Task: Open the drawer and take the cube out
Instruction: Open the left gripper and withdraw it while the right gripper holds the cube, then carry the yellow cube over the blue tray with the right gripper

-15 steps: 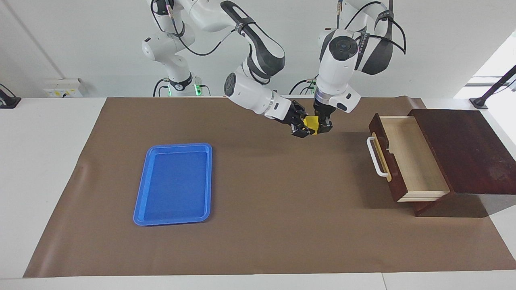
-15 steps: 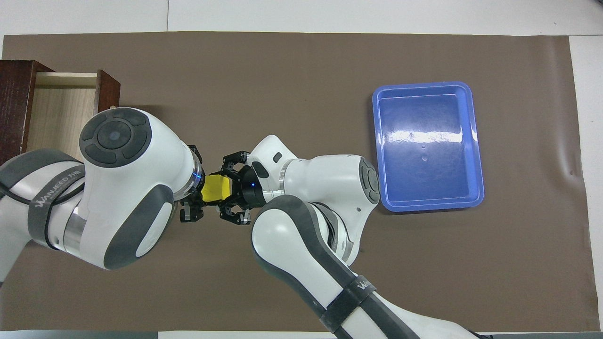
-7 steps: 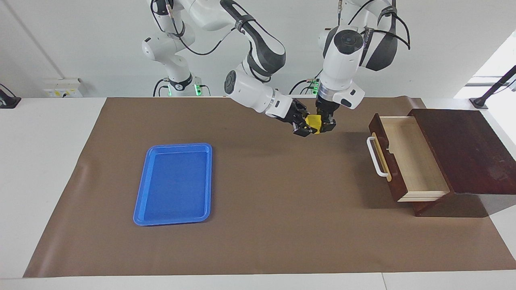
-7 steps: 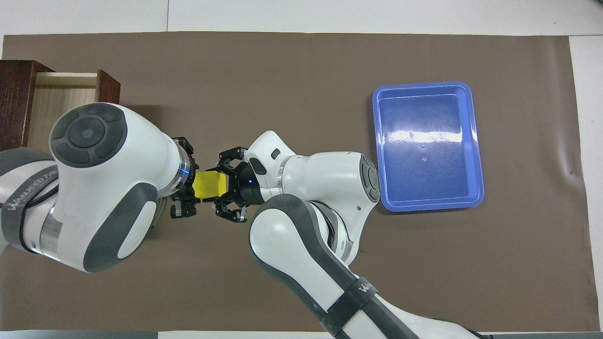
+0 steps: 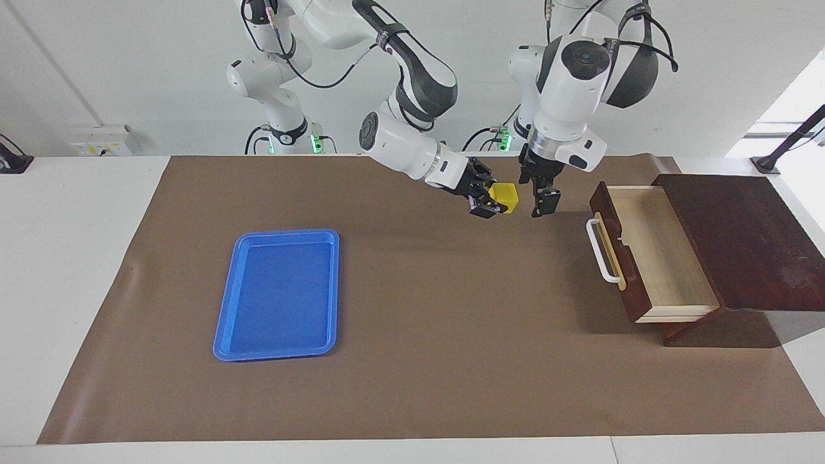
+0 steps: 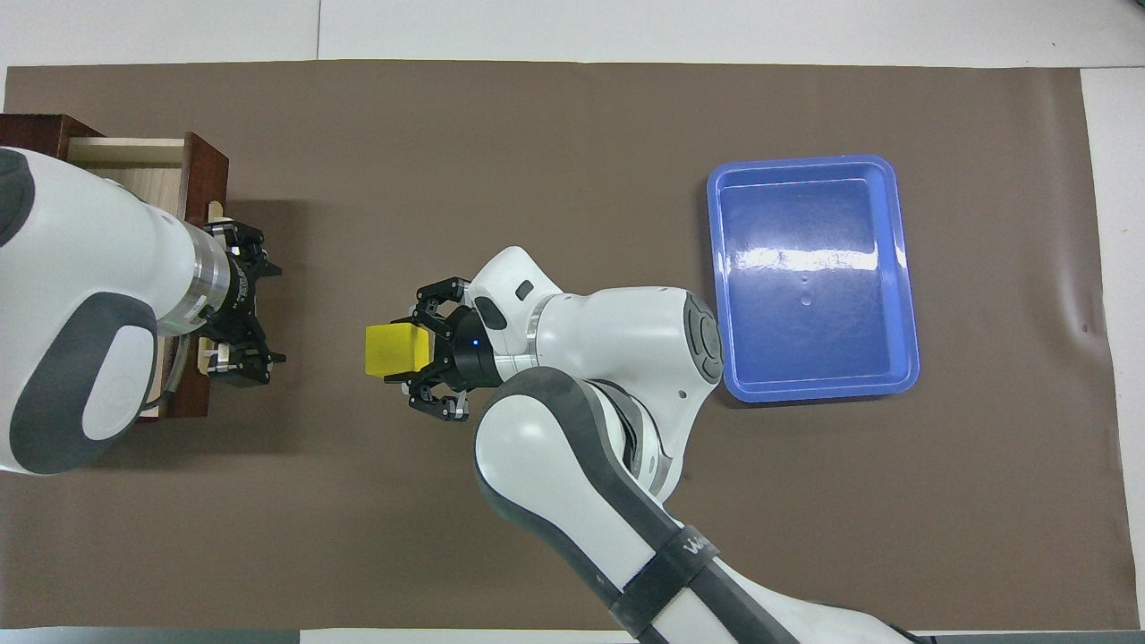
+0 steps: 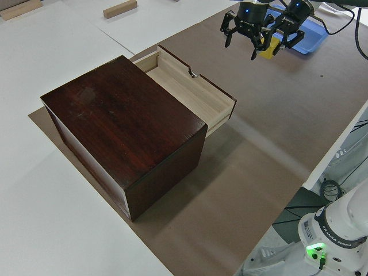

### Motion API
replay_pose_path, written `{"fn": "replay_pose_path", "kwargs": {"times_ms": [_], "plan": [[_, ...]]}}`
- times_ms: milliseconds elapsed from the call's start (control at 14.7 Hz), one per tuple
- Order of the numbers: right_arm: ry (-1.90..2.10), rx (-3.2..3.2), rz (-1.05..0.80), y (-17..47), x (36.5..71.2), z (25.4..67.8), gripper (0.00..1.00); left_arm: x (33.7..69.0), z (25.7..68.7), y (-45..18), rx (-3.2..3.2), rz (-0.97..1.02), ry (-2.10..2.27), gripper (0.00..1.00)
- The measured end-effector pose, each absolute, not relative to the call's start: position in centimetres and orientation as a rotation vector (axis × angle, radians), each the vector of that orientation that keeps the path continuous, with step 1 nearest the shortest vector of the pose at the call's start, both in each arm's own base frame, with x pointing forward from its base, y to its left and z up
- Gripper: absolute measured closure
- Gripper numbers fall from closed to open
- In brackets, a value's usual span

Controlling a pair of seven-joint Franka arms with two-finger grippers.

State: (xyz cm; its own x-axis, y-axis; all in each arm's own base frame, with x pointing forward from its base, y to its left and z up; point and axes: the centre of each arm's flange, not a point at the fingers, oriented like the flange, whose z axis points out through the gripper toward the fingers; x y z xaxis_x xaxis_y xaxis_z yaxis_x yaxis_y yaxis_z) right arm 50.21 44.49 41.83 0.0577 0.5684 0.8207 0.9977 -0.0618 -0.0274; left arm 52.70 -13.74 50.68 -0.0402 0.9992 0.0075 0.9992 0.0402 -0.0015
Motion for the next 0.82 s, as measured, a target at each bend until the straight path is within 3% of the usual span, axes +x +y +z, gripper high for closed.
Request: {"fn": "replay_pose_path", "kwargs": {"times_ms": [340, 816], "plan": [[-1.614, -1.705, -0.807, 40.4, 53.2, 41.5, 0.42, 55.1, 46.2, -8.3, -2.184, -0.072, -2.332, 0.00], [-1.642, -1.666, -0.797, 26.7, 59.5, 40.1, 0.42, 57.2, 43.6, -1.3, -2.361, -0.113, -2.166, 0.00]]}}
